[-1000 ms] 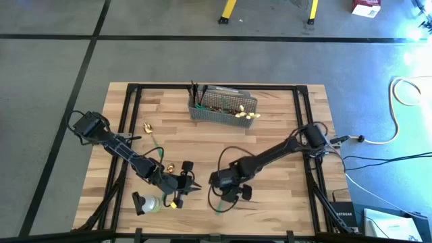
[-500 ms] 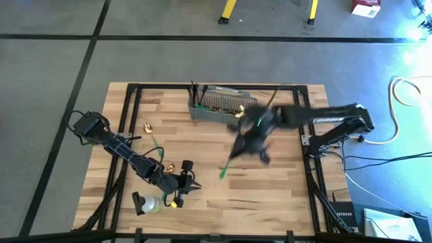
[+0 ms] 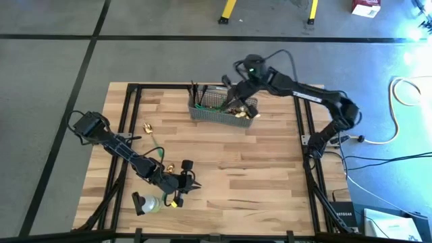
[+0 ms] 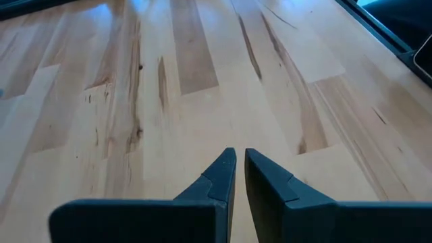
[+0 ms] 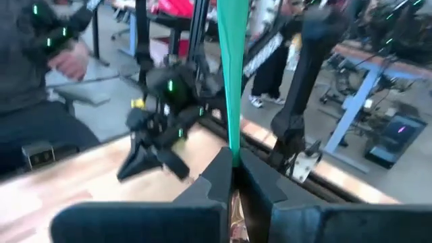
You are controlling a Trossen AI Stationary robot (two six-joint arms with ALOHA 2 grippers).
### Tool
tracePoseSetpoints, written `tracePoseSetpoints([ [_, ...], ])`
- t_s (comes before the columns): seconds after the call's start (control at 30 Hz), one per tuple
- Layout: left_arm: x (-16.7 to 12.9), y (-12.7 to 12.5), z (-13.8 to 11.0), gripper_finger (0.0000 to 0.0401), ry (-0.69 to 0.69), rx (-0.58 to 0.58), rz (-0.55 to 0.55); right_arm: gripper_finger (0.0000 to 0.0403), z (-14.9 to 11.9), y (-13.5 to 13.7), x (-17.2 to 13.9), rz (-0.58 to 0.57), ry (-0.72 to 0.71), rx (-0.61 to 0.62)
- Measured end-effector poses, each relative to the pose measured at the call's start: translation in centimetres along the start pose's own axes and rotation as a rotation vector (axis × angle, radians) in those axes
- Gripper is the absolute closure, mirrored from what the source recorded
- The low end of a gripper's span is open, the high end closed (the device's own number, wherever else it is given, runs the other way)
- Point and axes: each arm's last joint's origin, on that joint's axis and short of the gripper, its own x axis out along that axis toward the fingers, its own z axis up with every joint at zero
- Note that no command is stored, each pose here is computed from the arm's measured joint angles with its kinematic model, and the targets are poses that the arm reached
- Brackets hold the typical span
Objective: Sort silverware
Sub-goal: Put the green spoon into the gray organizer
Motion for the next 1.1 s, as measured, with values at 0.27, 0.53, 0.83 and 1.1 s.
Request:
tracePoseSetpoints([
  [0.27, 0.0, 0.0, -0.1, 0.0383, 0.01, 0.002, 0.007, 0.0403, -6.0, -2.6, -1.4, -0.065, 0.092, 0.108],
  [0.53, 1.3, -0.4, -1.6, 0.0383, 0.064, 0.034, 0.051, 0.0403, -9.3, -2.5, -4.0, -0.192, 0.206, 0.222],
  [0.83, 2.3, -0.8, -2.3, 0.0383, 0.04, 0.009, 0.048, 0.0399, -10.5, -1.8, -4.3, -0.242, 0.338, 0.255],
  [1.1, 2.3, -0.8, -2.1, 0.0383, 0.028, 0.009, 0.046, 0.0375, -10.5, -1.8, -4.3, -0.255, 0.357, 0.259],
])
